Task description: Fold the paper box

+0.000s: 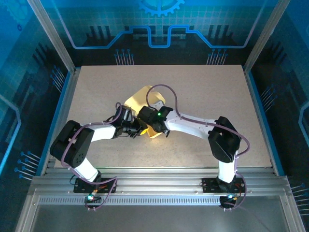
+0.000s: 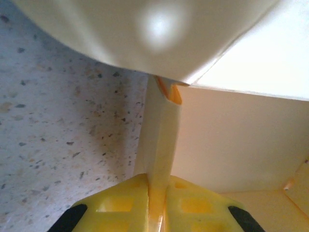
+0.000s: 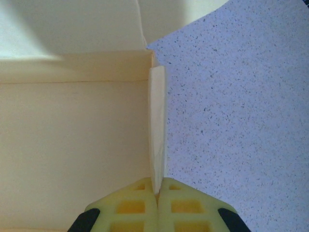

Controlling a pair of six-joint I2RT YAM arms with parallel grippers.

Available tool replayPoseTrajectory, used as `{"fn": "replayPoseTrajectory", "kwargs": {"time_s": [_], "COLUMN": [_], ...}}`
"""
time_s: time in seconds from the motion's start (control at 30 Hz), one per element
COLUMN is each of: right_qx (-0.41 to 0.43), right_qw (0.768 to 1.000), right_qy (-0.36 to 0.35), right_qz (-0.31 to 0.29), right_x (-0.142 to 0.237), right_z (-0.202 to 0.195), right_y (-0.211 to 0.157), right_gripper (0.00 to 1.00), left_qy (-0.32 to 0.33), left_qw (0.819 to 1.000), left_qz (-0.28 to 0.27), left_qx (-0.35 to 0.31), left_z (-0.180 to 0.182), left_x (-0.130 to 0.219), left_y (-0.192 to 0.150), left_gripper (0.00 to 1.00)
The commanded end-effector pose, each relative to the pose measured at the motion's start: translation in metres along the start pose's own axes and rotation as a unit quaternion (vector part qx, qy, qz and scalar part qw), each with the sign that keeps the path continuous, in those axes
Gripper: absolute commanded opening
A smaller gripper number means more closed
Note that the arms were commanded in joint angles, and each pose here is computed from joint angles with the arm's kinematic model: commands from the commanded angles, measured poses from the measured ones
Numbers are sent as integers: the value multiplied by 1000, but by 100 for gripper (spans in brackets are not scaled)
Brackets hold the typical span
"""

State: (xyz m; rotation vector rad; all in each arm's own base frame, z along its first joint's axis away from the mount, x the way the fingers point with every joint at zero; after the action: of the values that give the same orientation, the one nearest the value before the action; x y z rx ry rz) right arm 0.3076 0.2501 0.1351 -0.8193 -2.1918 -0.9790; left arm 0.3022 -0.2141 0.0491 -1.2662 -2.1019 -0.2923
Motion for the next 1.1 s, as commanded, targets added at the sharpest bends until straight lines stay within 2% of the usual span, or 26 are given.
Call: {"fn": "replayPoseTrajectory", "kwargs": {"time_s": [0.0,0.23,0.43,0.77,0.93,1.07], "right_qx": [-28,-22,-16,-13,-22,-62], "right_qw": [999,998,997,995,996,995], "right_qy": [22,24,10,27,12,41], "right_qz": [-21,-54,-81,-97,-91,-69], "right_x": [16,34,50,68,63,50], "right_z": [25,43,53,83,71,53], "right_y": [9,19,30,43,38,30], "right_gripper": [0,0,0,0,0,0], "left_qy": [-2,8,17,17,21,49], "left_qw": [1000,1000,999,998,999,998], "left_qz": [-1,-9,-19,-34,-36,-50], "left_qx": [-2,4,20,41,31,-1], "left_z": [-15,-15,-13,-17,-16,-13], "left_x": [-3,-4,-5,-3,0,10], "left_y": [1,2,5,9,8,9], "left_gripper": [9,0,0,0,0,0]}}
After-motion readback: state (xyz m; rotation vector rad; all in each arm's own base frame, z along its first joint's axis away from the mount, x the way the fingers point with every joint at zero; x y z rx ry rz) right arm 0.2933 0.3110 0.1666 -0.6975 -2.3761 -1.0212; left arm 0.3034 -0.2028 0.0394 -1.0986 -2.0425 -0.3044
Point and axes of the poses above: each hand's point on the last joint's axis, 136 mm out from that joint toward the fingers, its own x axis back along the fingers, its own z axis along the line the jaws close on, y = z × x, the point moved 1 cm from there along x, back along the fingers, and after that the axes turned 5 degrees about x, right-handed, at the moved point
